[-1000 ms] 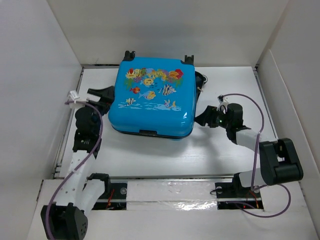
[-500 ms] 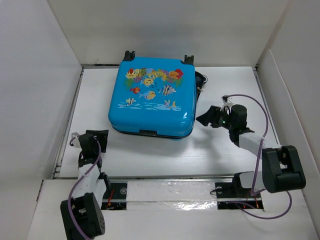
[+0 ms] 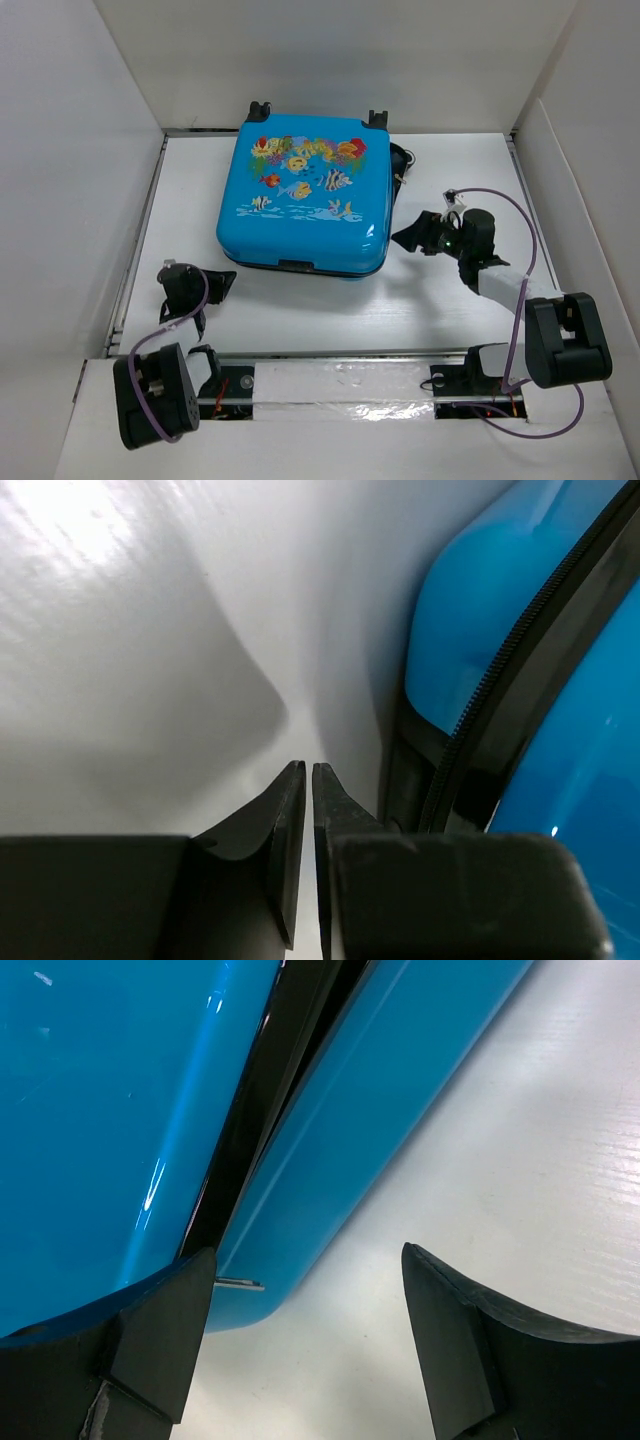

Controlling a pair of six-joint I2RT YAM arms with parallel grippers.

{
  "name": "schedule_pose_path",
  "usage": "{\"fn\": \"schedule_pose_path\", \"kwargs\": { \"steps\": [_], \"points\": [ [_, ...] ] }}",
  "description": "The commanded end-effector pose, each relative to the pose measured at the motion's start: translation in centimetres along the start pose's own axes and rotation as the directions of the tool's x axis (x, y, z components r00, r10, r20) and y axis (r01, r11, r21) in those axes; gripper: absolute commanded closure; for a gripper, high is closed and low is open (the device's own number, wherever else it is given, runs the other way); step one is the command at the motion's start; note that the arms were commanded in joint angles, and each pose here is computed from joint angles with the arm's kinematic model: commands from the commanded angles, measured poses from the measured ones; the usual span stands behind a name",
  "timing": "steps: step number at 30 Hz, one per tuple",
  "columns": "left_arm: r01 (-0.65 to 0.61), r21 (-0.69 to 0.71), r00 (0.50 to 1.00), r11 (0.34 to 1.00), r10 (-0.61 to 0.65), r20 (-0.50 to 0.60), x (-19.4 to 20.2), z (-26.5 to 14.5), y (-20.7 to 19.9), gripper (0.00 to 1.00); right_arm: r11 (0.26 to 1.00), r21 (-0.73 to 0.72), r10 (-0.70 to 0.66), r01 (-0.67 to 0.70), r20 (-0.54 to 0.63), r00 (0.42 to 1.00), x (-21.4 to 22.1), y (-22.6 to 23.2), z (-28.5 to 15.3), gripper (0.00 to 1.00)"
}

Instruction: Pack the luggage

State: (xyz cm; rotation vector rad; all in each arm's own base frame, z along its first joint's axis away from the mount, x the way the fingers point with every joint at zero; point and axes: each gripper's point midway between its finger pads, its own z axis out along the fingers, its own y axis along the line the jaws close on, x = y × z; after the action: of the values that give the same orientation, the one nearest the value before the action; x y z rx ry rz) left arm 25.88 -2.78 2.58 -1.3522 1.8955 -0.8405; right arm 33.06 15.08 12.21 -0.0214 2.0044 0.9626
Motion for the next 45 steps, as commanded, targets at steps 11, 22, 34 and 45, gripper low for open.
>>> {"fn": "schedule_pose_path", "kwargs": {
  "steps": [11,22,34,45],
  "points": [
    [-0.057,0.617,0.988,0.785,-0.043,0.146,-3.4,-4.3,-14.8,0.98,0.997,-0.053,-0.053,0.057,0.071,0.996,-1.9,1.7,-0.4,0.18],
    [-0.225,0.844,0.966,0.487,-0.001,0.259,-2.1,-13.1,-28.4,0.90,0.993,-0.021,-0.111,0.116,0.180,0.977,-4.1,4.1,-3.1,0.13],
    [-0.169,0.637,0.985,0.752,0.099,0.145,-1.1,-3.7,-23.0,0.87,0.987,0.135,-0.117,0.092,0.189,0.975,-3.6,1.6,-4.8,0.18],
    [-0.248,0.319,0.960,0.915,0.187,0.209,-3.0,1.2,-18.5,0.88,0.975,0.204,-0.127,0.086,0.198,0.972,-3.1,0.8,-6.4,0.48]
  ]
}}
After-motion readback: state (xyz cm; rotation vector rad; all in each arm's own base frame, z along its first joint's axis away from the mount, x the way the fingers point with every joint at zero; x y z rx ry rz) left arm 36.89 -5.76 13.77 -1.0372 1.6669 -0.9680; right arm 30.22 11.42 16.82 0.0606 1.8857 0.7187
